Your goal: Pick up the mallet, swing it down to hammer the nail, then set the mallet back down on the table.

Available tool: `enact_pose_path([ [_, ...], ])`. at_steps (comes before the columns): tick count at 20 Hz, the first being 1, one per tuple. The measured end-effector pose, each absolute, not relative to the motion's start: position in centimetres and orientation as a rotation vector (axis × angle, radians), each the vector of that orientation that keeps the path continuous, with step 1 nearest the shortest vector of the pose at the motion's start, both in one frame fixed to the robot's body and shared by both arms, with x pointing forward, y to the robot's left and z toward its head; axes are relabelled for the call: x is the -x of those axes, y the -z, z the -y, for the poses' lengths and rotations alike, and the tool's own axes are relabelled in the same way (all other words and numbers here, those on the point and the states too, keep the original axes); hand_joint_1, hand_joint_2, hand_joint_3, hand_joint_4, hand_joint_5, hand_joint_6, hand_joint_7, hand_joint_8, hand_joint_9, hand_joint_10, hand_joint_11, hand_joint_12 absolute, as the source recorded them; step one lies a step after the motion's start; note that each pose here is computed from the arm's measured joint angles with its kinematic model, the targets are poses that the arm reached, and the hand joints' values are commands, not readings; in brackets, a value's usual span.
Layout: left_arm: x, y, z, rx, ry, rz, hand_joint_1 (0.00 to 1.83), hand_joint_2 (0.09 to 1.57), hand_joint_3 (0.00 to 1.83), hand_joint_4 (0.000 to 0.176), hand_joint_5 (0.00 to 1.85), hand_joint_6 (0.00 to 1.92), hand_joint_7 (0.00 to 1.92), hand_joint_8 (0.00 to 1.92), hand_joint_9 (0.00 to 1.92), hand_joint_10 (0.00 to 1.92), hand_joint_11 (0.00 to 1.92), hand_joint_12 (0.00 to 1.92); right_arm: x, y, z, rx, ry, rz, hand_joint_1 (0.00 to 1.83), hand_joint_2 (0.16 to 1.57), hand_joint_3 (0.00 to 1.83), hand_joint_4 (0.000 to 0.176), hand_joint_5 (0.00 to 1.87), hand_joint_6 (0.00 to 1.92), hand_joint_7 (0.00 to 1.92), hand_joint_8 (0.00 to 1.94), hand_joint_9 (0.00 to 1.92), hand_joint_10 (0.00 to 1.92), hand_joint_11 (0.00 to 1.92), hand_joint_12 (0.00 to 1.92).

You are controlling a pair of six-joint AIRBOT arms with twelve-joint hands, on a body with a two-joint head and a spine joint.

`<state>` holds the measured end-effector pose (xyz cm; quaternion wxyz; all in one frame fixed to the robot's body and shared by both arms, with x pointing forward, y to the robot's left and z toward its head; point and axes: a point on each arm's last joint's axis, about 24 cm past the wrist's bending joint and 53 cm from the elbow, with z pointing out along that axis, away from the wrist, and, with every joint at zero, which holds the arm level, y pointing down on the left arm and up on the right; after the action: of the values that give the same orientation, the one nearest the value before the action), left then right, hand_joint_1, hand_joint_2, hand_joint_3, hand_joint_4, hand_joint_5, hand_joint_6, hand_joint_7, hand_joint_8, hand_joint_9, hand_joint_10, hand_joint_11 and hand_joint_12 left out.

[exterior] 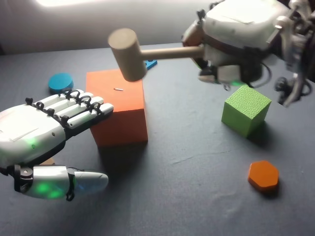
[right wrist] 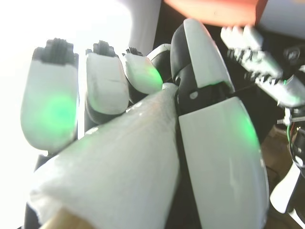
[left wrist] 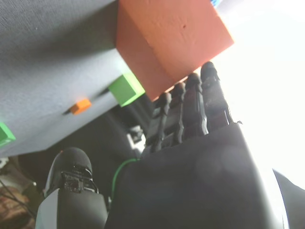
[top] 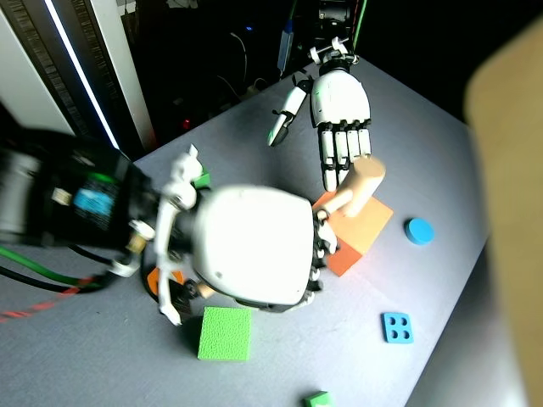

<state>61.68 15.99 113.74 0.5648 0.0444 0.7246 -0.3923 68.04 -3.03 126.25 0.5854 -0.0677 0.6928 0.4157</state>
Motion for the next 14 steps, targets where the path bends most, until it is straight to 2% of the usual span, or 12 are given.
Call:
enact_pose_path([
  [7, -61.7, -113.7, -16.0, -0.103, 0.924, -1.709, 0.00, 1.09, 0.00, 0.000, 0.04, 0.00, 0.03, 0.01, 0.02, 0.01, 0.01, 0.03, -64.0, -122.5, 2.7, 0.406, -0.883, -1.667, 1.44, 1.36, 0.00, 0.007, 1.15, 1.92, 1.39, 1.94, 1.61, 1.92, 1.65, 1.92],
  [11, -61.7, -113.7, -16.0, -0.100, 0.926, -1.707, 0.00, 1.09, 0.00, 0.000, 0.05, 0.01, 0.04, 0.01, 0.03, 0.01, 0.02, 0.03, -63.1, -120.7, 2.9, 0.488, -0.882, -1.681, 1.46, 1.35, 0.00, 0.017, 1.16, 1.92, 1.41, 1.94, 1.62, 1.92, 1.64, 1.92],
  [14, -61.8, -113.9, -16.0, -0.097, 0.930, -1.703, 0.00, 1.09, 0.00, 0.000, 0.06, 0.01, 0.06, 0.01, 0.05, 0.01, 0.03, 0.04, -62.4, -119.3, 0.7, 0.559, -0.901, -1.686, 1.45, 1.34, 0.00, 0.029, 1.21, 1.92, 1.44, 1.94, 1.64, 1.92, 1.66, 1.92],
])
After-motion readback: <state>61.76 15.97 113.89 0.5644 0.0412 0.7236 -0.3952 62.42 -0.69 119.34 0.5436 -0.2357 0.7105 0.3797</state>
